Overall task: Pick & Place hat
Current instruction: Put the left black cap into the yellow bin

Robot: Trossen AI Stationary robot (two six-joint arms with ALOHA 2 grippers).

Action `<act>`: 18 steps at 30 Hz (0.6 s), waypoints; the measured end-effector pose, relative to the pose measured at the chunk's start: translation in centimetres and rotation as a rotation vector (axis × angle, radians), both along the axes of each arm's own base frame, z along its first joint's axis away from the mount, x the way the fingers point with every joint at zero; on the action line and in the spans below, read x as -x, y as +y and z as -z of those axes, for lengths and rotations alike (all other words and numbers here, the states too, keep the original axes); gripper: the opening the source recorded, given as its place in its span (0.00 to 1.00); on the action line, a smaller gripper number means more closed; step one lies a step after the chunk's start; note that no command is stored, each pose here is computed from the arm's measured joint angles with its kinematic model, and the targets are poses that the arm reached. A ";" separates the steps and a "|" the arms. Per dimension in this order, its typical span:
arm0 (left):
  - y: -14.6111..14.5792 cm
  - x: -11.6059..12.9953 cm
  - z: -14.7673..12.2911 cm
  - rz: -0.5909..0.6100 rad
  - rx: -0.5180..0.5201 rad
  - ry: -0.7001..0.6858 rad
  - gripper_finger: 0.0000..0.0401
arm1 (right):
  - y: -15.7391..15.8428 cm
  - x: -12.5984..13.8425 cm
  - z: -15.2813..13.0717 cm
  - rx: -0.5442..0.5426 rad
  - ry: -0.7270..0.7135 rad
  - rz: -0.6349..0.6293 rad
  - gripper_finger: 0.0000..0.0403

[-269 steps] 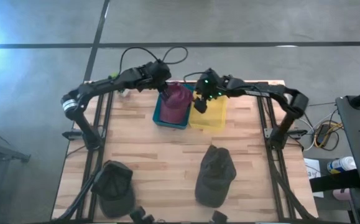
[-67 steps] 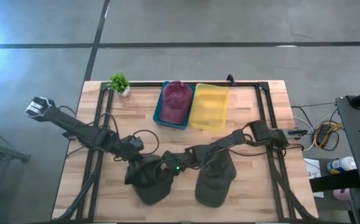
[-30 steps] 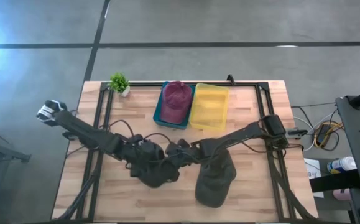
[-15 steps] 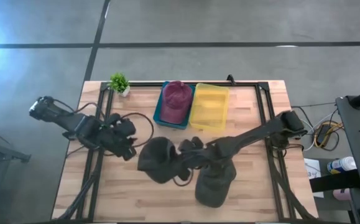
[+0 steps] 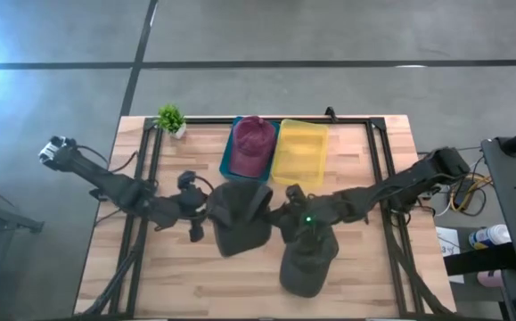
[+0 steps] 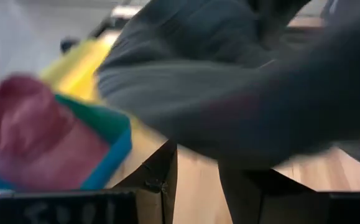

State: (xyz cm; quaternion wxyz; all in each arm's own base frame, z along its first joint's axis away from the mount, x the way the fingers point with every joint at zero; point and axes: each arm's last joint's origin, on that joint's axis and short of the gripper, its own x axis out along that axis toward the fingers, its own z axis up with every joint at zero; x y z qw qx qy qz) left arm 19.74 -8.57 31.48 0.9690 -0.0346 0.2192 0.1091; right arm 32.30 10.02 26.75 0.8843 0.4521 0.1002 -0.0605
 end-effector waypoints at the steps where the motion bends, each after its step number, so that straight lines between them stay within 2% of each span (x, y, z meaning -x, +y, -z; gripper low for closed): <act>1: -0.1 -0.3 0.2 0.012 -0.017 -0.027 0.27 | -0.1 0.2 0.2 -0.027 -0.042 0.010 0.03; 5: -0.4 -1.0 0.8 0.005 -0.004 -0.151 0.27 | -0.3 0.6 0.9 -0.088 -0.157 0.037 0.03; 12: -0.4 -0.7 1.4 -0.021 0.111 -0.237 0.27 | -0.8 0.8 0.7 -0.081 -0.216 0.094 0.03; 18: -0.6 -0.7 2.8 -0.004 0.204 -0.256 0.28 | -1.2 0.8 1.5 -0.053 -0.144 0.134 0.03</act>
